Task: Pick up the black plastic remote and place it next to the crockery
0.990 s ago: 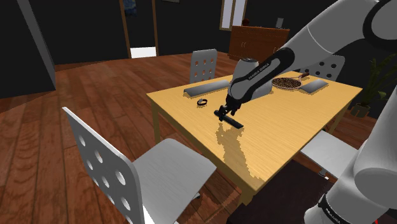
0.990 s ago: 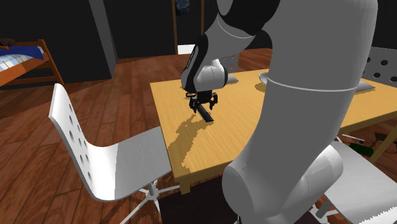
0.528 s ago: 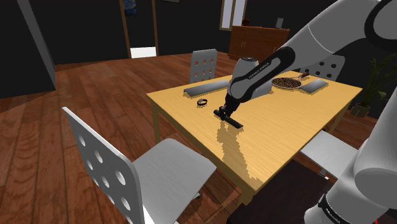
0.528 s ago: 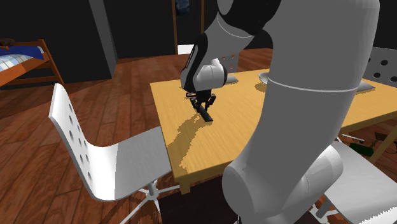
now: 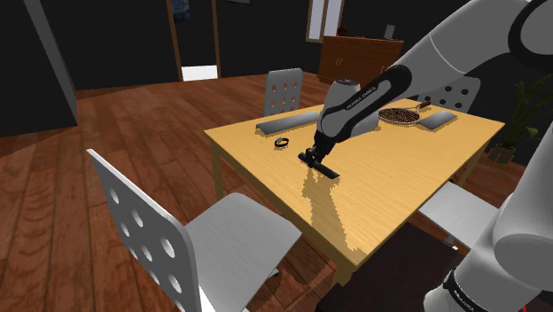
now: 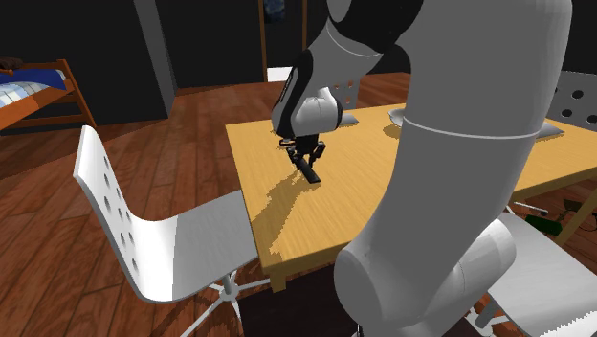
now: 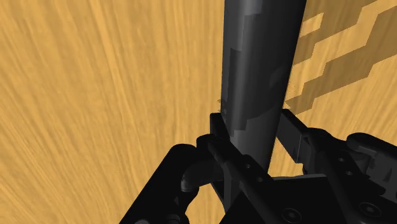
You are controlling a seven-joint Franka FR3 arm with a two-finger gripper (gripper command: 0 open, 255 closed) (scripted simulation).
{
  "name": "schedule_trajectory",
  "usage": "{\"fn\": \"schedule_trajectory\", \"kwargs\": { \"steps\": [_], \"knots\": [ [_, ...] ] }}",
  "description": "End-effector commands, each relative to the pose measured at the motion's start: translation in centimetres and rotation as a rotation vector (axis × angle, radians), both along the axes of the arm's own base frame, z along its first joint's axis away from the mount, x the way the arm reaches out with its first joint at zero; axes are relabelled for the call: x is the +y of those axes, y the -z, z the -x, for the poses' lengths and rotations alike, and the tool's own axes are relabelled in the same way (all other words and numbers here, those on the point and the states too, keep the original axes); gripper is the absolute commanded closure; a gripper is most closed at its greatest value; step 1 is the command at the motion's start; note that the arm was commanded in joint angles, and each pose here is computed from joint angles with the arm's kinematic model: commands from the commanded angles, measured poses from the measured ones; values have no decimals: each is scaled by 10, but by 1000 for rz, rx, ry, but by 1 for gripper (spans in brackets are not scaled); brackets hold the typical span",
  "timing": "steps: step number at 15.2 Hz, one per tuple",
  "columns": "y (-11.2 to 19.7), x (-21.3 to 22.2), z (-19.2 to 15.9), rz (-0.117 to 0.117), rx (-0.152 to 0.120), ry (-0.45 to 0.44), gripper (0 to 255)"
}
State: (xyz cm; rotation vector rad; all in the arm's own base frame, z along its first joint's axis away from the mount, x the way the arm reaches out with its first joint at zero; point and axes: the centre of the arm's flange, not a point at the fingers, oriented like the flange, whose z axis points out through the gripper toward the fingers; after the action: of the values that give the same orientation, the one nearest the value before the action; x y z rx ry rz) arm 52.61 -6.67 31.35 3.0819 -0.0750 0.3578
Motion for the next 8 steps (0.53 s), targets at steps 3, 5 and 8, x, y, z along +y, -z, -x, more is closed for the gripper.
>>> {"fn": "schedule_trajectory", "kwargs": {
  "steps": [3, 5, 8],
  "knots": [
    [-16, -2, 1, 0, 6, 2, 255],
    [-26, -2, 1, 0, 6, 2, 255],
    [-42, -2, 1, 0, 6, 2, 255]
  ]
}}
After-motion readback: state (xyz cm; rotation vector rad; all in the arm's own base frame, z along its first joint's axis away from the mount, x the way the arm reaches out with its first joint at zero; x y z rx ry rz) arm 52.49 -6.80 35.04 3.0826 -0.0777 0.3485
